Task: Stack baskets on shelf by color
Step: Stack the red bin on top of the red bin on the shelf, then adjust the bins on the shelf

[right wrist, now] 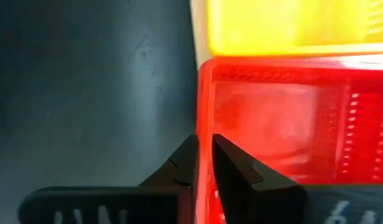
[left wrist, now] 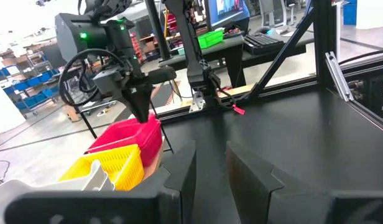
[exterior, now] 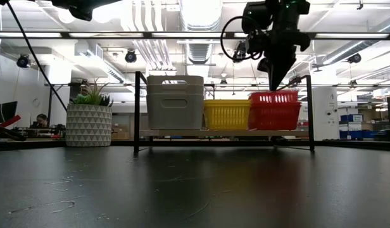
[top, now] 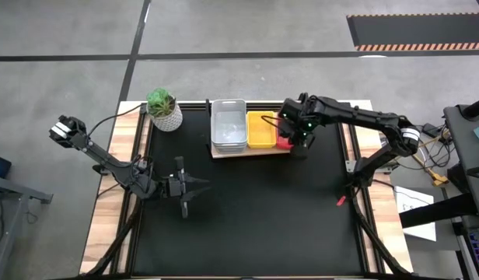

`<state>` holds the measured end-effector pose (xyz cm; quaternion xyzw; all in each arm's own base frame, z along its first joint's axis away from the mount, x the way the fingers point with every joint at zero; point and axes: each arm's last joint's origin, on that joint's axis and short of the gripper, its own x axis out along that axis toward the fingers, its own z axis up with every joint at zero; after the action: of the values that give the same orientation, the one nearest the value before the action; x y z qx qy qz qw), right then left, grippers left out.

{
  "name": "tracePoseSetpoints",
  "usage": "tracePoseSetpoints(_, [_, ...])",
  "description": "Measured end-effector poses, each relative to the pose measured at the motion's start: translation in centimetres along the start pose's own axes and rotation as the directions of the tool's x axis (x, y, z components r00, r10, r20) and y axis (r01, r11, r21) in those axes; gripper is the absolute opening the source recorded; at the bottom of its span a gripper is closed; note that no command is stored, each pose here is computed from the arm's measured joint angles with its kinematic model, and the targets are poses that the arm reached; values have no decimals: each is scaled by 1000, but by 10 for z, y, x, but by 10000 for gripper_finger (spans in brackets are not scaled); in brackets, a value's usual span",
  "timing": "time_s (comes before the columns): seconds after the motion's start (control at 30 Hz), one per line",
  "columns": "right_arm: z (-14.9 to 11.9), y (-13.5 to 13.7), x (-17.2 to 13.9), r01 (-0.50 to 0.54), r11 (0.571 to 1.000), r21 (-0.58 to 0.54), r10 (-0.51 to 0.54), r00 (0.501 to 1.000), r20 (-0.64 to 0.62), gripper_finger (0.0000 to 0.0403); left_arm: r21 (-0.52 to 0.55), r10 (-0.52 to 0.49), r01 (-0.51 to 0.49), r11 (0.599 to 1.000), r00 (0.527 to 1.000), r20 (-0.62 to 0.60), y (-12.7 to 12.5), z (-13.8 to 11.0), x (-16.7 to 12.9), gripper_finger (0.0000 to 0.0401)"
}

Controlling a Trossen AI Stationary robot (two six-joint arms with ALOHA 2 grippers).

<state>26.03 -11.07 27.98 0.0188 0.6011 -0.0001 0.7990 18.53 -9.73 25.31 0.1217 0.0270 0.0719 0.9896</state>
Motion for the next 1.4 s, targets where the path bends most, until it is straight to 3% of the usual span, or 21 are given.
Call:
tracePoseSetpoints(0.33, [-1, 7, -5, -22, 997, 76, 25, 999, -40, 86, -1, 0, 0, 1000, 1000, 0, 0, 0, 0, 72])
tracePoseSetpoints(0.63, [3, 47, 32, -66, 998, -2, 66, 998, -2, 57, 1, 0, 0, 1000, 1000, 0, 0, 0, 0, 72])
tracePoseSetpoints(0.83, [-7, 71, 50, 188, 978, -92, -198, 973, -115, 33, 3, 0, 0, 1000, 1000, 1, 0, 0, 0, 72])
tracePoseSetpoints(1.1, [-18, 63, 57, 342, 926, -158, -367, 914, -173, 18, 4, 0, 0, 1000, 1000, 1, 0, 0, 0, 72])
tracePoseSetpoints(1.4, [-19, 50, 55, 381, 913, -148, -404, 896, -183, 9, 5, 0, 0, 1000, 1000, 0, 0, 0, 0, 72])
